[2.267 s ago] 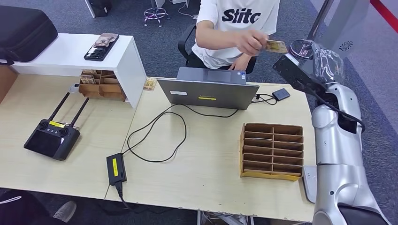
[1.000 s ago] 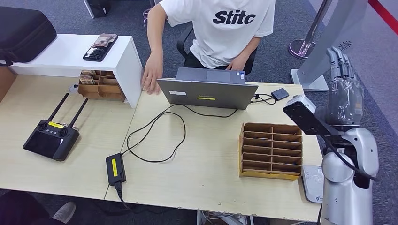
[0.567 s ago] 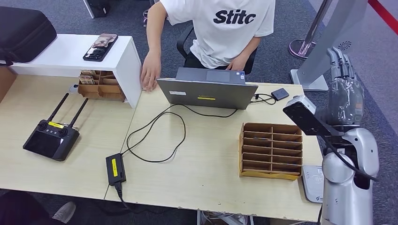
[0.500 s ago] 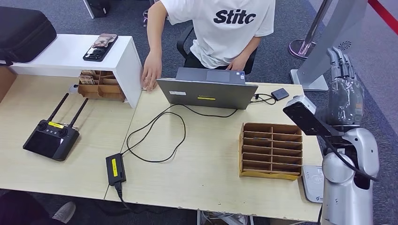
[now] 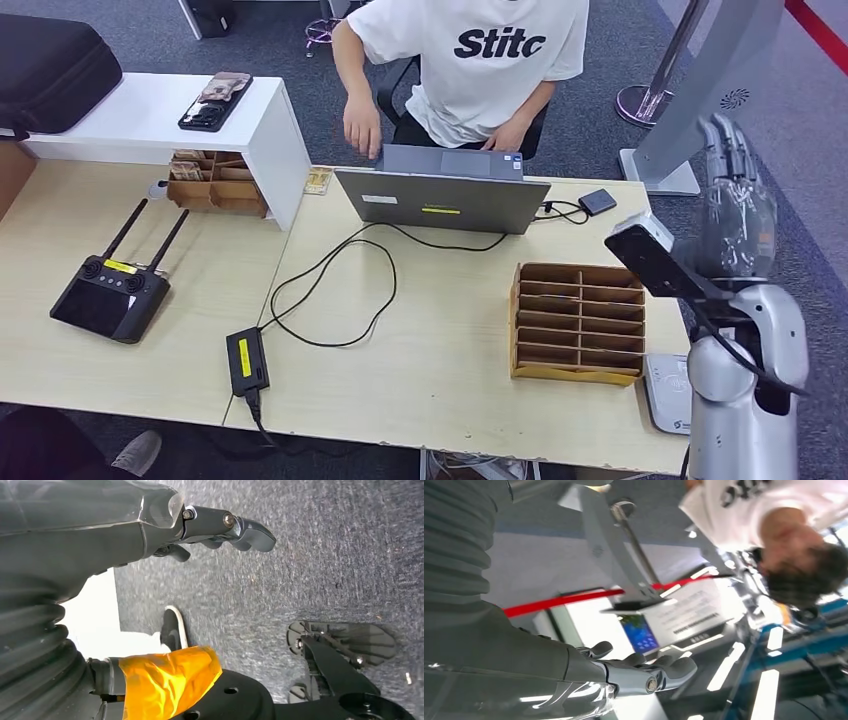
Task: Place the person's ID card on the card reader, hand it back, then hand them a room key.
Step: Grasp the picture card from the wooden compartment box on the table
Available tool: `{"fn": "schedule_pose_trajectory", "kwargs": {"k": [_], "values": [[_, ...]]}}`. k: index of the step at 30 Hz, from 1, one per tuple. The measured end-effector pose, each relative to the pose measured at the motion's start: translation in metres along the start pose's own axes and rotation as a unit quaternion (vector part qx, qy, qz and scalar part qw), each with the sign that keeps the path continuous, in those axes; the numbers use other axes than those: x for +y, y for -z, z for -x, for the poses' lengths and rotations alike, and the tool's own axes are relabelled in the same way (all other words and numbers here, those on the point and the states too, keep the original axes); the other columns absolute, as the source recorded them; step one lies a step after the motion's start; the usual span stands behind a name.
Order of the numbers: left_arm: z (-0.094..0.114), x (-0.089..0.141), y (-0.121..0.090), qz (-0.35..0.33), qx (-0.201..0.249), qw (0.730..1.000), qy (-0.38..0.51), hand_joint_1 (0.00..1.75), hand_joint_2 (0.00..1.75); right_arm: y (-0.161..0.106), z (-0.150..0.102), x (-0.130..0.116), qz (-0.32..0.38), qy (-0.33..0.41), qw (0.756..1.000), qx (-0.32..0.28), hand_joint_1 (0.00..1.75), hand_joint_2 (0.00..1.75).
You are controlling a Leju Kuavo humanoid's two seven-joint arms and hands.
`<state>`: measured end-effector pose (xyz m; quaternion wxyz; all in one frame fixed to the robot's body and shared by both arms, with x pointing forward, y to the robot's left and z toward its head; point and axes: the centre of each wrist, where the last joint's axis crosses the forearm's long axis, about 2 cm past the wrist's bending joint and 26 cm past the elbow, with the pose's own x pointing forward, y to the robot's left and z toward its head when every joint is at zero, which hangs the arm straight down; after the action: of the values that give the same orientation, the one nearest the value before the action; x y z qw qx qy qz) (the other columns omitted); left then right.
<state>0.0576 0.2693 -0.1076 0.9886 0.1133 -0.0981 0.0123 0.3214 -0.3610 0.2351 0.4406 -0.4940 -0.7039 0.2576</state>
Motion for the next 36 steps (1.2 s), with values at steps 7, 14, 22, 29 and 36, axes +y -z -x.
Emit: {"fn": "schedule_pose_trajectory", "kwargs": {"k": [7, 14, 22, 29, 36], "values": [[0.007, -0.004, -0.002, 0.0, 0.01, 1.0, -0.01, 0.0, 1.75, -0.084, 0.064, 0.004, -0.047, -0.049, 0.996, 0.05, 0.0, 1.75], [0.007, -0.005, -0.002, 0.001, 0.01, 1.0, -0.011, 0.0, 1.75, -0.094, 0.073, 0.0, -0.058, -0.062, 0.993, 0.078, 0.0, 1.75], [0.007, -0.005, -0.002, 0.001, 0.01, 1.0, -0.011, 0.0, 1.75, -0.098, 0.076, -0.002, -0.059, -0.066, 0.993, 0.084, 0.0, 1.75], [0.007, -0.005, -0.002, 0.003, 0.007, 1.0, -0.011, 0.0, 1.75, -0.099, 0.076, -0.001, -0.067, -0.066, 0.992, 0.086, 0.0, 1.75], [0.006, -0.005, -0.002, 0.005, 0.006, 1.0, -0.011, 0.0, 1.75, -0.098, 0.071, 0.004, -0.084, -0.069, 0.991, 0.079, 0.0, 1.75]]}}
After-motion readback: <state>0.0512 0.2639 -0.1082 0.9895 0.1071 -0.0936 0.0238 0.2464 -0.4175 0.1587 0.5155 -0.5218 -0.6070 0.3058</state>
